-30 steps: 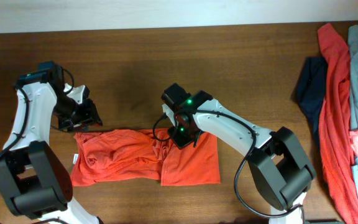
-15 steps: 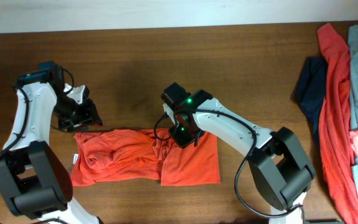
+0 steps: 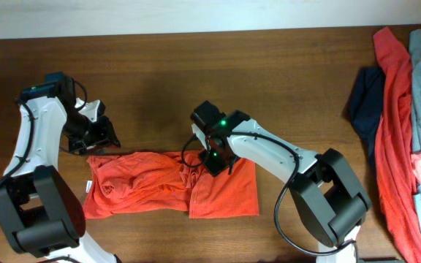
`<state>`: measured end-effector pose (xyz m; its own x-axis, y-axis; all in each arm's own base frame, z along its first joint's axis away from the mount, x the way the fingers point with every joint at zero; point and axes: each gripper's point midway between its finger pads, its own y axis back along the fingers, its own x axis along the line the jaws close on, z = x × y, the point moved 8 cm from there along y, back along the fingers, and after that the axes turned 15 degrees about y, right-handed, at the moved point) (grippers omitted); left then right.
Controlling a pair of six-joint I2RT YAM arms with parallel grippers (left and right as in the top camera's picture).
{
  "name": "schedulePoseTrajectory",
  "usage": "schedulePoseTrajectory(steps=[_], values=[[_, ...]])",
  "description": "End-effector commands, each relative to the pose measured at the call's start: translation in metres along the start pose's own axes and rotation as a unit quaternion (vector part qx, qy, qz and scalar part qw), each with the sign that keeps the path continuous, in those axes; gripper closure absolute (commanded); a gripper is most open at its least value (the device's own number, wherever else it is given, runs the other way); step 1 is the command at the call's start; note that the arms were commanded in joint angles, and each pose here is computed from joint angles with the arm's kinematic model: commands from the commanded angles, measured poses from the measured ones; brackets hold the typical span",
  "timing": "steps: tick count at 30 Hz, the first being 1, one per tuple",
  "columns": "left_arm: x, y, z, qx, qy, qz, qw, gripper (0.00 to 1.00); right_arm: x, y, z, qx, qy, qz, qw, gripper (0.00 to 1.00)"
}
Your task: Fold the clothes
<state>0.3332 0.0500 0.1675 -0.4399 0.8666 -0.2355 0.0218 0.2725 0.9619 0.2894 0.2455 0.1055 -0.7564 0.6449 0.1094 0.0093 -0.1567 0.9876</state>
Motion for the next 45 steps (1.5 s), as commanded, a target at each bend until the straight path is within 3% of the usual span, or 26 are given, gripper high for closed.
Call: schedulePoseTrajectory(steps=[1, 3, 5, 19, 22, 23, 26, 29, 35, 41, 45], values=[[-0.001, 0.006, 0.001, -0.012, 0.0, -0.004, 1.0, 0.53, 0.002, -0.01, -0.005, 0.016, 0.002, -0.002, 1.0, 0.54], [-0.001, 0.006, 0.001, -0.012, 0.0, -0.004, 1.0, 0.53, 0.002, -0.01, -0.004, 0.012, 0.003, -0.002, 1.0, 0.69], [-0.001, 0.006, 0.001, -0.012, 0.0, -0.004, 1.0, 0.53, 0.002, -0.01, -0.002, 0.007, 0.003, -0.003, 1.0, 0.96], [-0.001, 0.006, 0.001, -0.012, -0.001, -0.004, 1.0, 0.53, -0.005, 0.033, 0.043, -0.077, 0.038, -0.045, 0.995, 0.96], [-0.001, 0.006, 0.001, -0.012, -0.001, -0.004, 1.0, 0.53, -0.004, 0.033, 0.047, -0.092, 0.042, -0.037, 0.994, 0.92], [-0.001, 0.006, 0.001, -0.012, 0.0, -0.004, 1.0, 0.53, -0.002, 0.033, 0.048, -0.095, 0.049, -0.029, 0.994, 0.86], [-0.001, 0.006, 0.001, -0.012, 0.0, -0.004, 1.0, 0.53, 0.004, 0.034, 0.05, -0.103, 0.078, 0.002, 0.992, 0.57], [-0.001, 0.006, 0.001, -0.011, 0.0, -0.003, 1.0, 0.53, 0.006, 0.034, 0.049, -0.104, 0.085, 0.013, 0.991, 0.48], [0.004, 0.006, -0.002, -0.006, 0.003, 0.021, 1.0, 0.53, -0.008, 0.05, 0.035, -0.059, 0.065, -0.028, 0.996, 0.5], [0.011, 0.007, -0.001, -0.011, 0.004, 0.059, 0.998, 0.53, -0.026, 0.113, 0.014, -0.057, 0.03, -0.065, 0.996, 0.53], [0.013, 0.007, -0.001, -0.012, 0.004, 0.071, 0.997, 0.33, -0.049, 0.146, -0.01, -0.059, -0.026, -0.106, 0.992, 0.5]])
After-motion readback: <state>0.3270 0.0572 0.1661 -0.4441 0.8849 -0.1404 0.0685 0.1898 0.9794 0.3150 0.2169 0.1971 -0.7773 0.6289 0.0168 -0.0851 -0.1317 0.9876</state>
